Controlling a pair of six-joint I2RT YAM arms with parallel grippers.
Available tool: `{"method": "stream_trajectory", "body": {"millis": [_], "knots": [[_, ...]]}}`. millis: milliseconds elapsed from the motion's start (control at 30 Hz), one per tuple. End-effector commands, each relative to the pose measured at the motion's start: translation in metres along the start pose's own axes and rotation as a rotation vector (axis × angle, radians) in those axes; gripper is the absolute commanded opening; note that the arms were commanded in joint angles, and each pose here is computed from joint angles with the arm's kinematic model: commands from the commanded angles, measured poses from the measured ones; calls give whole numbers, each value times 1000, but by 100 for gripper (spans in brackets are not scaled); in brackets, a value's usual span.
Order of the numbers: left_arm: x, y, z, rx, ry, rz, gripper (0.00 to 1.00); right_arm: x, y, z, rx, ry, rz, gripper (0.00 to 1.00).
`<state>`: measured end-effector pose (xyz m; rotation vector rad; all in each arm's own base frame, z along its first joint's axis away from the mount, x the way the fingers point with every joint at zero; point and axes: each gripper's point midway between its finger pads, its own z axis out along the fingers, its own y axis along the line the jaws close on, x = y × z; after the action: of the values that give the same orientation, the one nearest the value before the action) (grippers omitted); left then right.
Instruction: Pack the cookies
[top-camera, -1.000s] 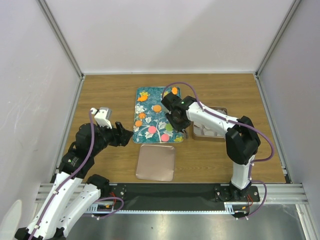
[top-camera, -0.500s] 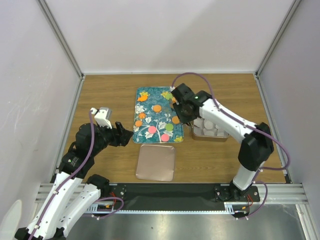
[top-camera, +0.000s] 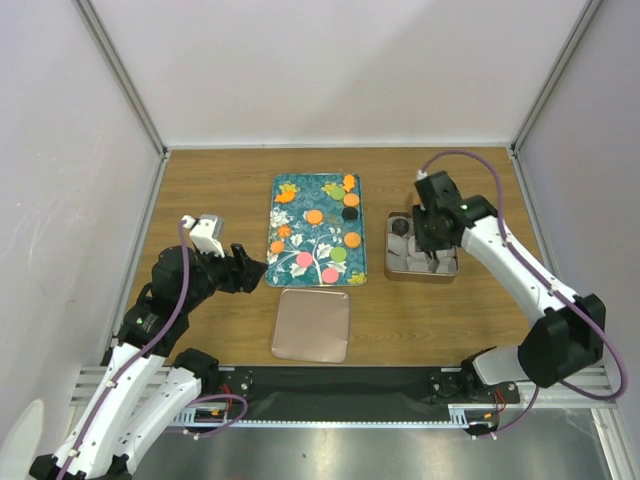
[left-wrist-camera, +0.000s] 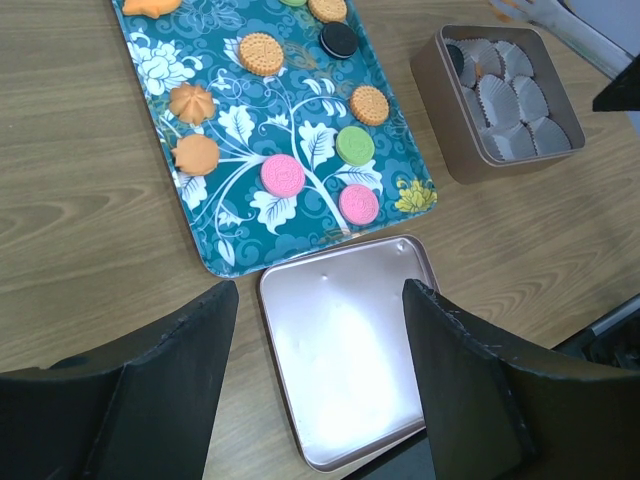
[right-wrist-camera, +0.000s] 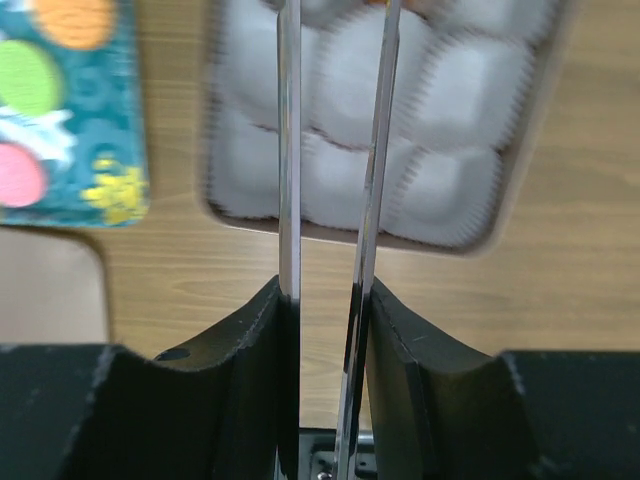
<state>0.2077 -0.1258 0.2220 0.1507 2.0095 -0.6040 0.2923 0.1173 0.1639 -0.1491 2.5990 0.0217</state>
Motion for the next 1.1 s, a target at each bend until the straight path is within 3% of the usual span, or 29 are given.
{"method": "stream_trajectory", "body": {"millis": [0, 400, 1067], "knots": [[-2, -7, 2, 37, -9, 11, 73, 7, -27, -7, 48, -24, 80, 33], [1, -10, 3, 51, 5, 16, 73, 27, -64, 11, 142, 15, 167, 34], [2, -13, 3, 62, 13, 22, 73, 37, -65, 28, 132, 60, 182, 37]]}}
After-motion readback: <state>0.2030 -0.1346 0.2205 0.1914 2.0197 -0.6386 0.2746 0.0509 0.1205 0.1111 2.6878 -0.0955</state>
